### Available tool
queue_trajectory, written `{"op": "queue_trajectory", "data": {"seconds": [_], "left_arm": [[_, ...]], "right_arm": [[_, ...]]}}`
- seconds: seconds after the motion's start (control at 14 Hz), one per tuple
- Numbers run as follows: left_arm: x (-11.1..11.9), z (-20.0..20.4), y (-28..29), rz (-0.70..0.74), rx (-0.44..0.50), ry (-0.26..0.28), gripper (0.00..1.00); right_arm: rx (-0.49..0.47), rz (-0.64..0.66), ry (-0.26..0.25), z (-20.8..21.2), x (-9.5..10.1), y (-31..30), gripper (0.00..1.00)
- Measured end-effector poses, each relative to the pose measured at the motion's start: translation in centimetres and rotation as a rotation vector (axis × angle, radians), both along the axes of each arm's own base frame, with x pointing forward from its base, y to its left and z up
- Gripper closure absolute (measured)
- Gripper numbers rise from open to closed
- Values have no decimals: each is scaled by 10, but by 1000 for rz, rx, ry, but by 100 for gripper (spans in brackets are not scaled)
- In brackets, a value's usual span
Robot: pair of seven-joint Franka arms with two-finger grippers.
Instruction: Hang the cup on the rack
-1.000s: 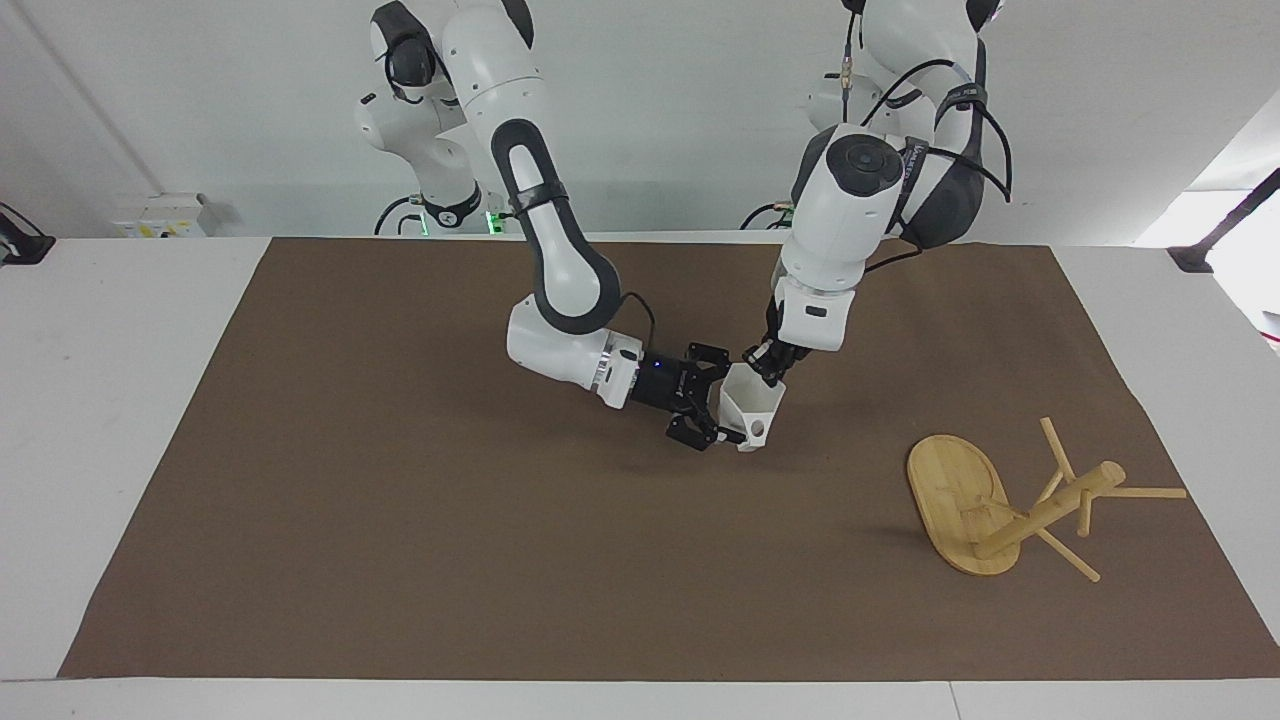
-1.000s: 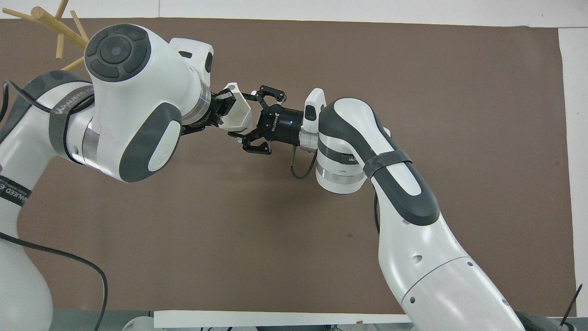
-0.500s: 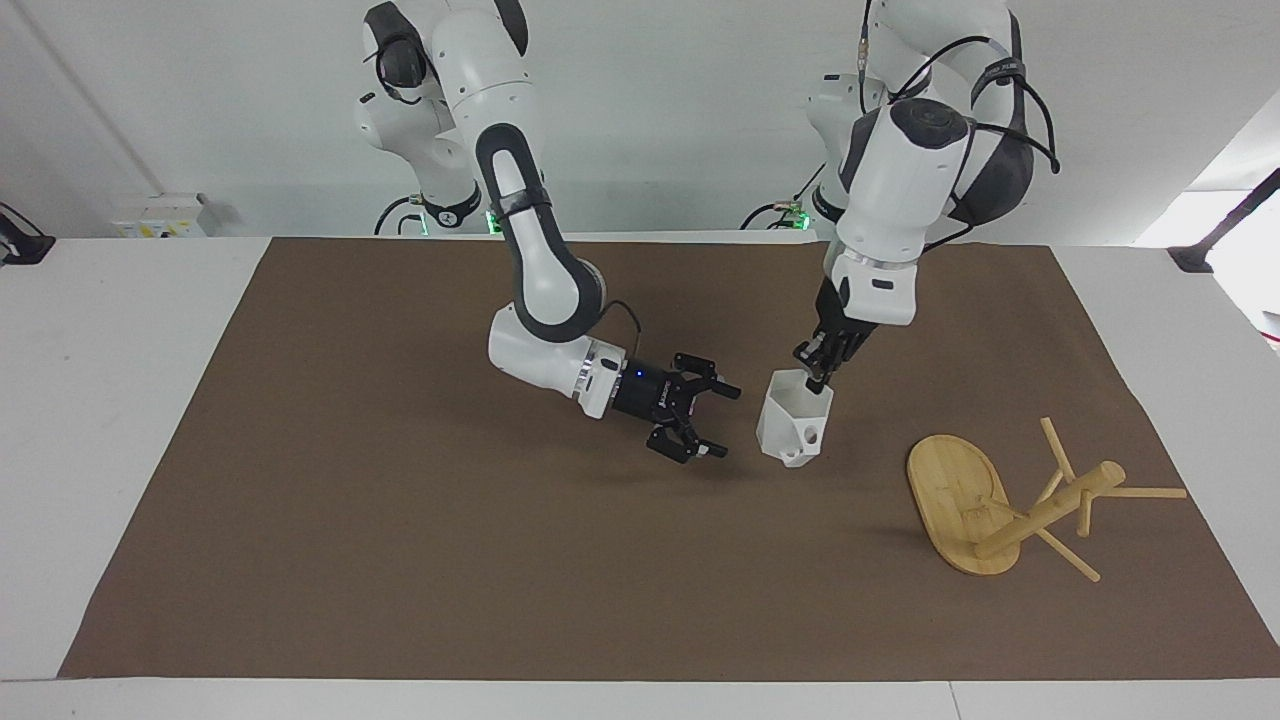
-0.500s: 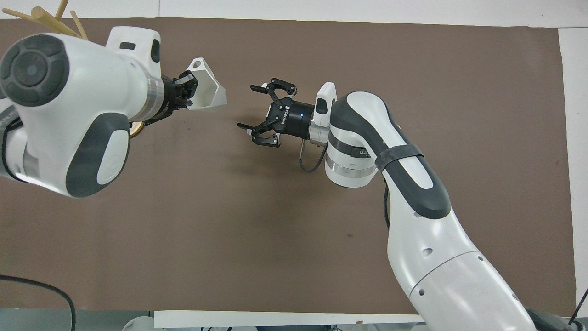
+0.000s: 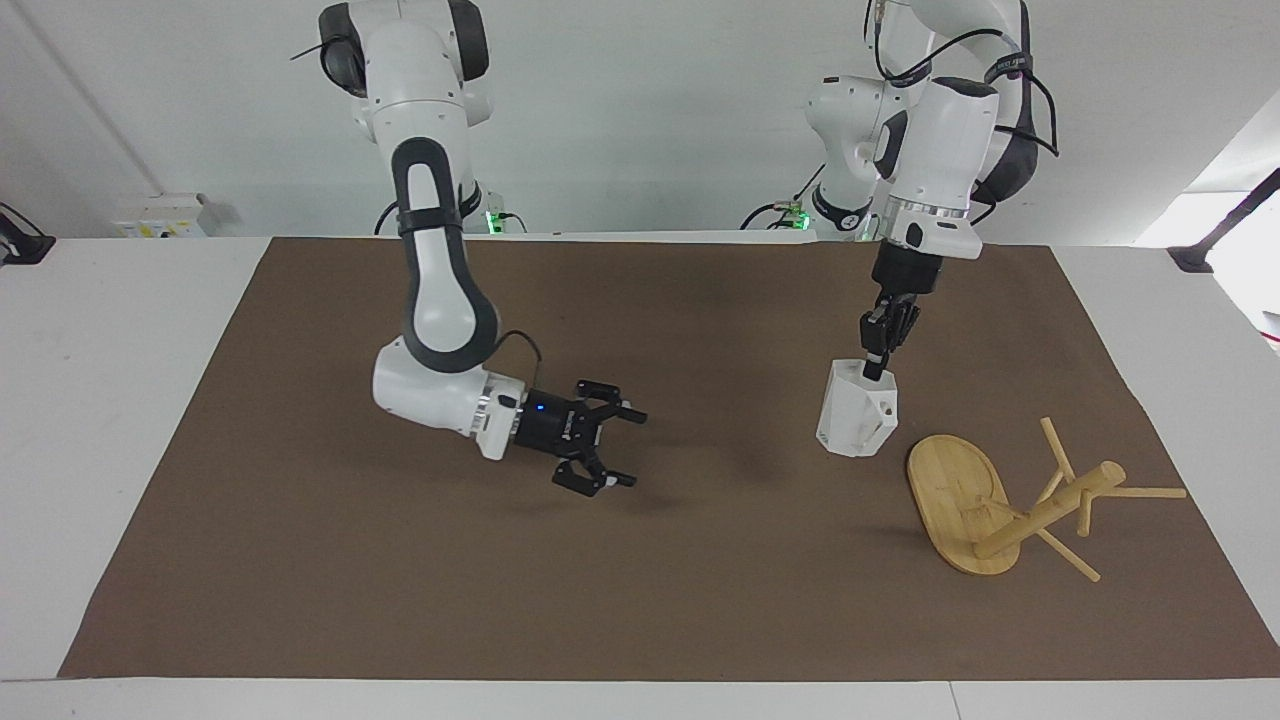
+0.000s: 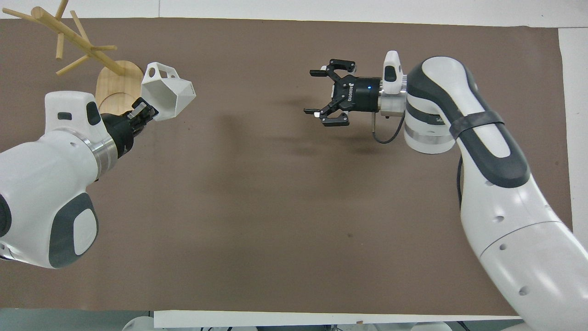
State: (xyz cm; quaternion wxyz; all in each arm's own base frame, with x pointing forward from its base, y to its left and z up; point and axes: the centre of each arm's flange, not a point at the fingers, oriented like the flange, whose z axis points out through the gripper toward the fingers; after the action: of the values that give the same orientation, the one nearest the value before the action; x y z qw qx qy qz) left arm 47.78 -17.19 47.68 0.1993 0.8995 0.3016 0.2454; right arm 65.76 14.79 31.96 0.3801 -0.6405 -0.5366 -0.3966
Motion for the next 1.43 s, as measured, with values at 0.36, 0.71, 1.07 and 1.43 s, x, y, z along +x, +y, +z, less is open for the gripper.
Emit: {"op": "queue_trajectory", "data": {"seconds": [0.36, 0.71, 1.07, 1.43], "left_arm": [[10, -21, 27, 56, -29, -103, 97], [34, -54, 45, -1, 62, -109, 97], [55, -53, 56, -21, 102, -127, 97], [70, -55, 78, 53, 72, -117, 97]], "right_arm": [[-416, 113, 54, 95, -25, -169, 0], [-777, 103, 171, 161, -75, -260, 0], [-1078, -121, 341, 215, -113, -316, 0], [-1107, -598, 707, 245, -144, -321, 0]]}}
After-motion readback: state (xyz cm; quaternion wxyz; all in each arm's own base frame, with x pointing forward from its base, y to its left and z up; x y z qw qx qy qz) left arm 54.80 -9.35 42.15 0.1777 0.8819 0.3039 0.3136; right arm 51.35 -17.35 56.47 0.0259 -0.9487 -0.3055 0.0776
